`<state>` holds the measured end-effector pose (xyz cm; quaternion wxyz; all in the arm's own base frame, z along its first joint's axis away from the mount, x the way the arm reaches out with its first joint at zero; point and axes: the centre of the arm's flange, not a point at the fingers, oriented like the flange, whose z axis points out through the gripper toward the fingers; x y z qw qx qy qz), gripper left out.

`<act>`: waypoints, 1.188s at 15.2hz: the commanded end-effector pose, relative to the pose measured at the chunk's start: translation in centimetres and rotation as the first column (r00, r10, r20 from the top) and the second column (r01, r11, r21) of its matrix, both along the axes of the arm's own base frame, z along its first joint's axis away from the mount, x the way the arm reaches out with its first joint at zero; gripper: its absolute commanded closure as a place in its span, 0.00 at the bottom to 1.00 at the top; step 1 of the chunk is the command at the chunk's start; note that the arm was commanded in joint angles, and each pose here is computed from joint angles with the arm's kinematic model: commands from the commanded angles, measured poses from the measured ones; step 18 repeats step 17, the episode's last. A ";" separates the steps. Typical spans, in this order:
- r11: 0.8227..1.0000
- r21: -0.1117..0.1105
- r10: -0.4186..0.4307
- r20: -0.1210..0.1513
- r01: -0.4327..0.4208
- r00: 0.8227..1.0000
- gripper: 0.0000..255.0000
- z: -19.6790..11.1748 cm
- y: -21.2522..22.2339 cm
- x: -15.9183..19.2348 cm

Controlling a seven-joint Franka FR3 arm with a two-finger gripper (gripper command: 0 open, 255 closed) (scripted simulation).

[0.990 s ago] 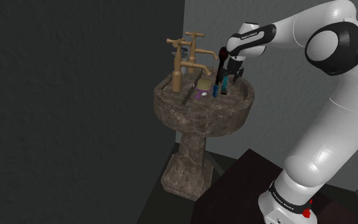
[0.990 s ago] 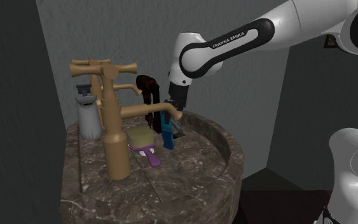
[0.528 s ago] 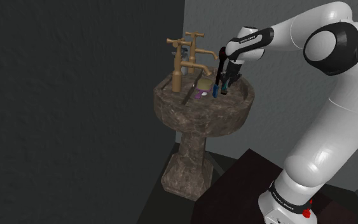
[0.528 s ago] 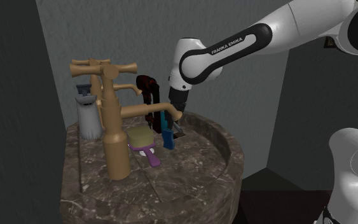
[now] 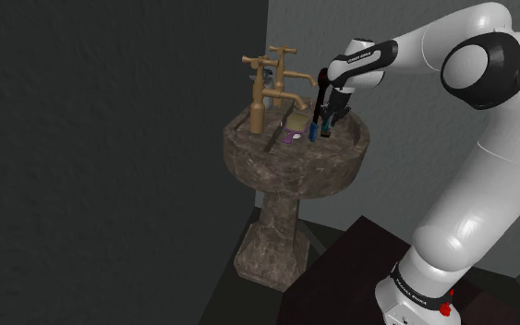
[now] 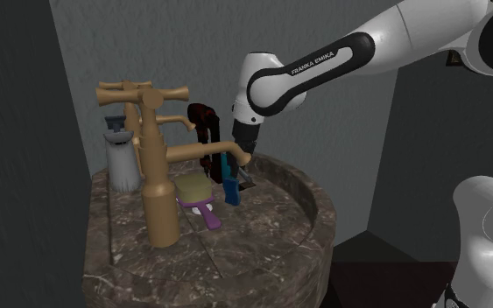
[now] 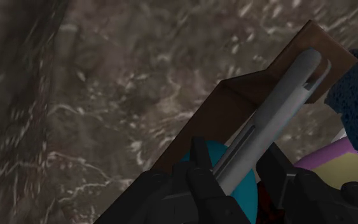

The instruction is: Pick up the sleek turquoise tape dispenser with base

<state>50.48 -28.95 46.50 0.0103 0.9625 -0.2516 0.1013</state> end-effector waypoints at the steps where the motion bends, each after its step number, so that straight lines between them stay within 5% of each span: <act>1: 1.000 0.000 0.000 0.000 0.000 1.000 1.00 0.5 0.0 0.0; 18: 1.000 0.000 0.000 0.000 0.000 1.000 1.00 8.0 0.0 0.0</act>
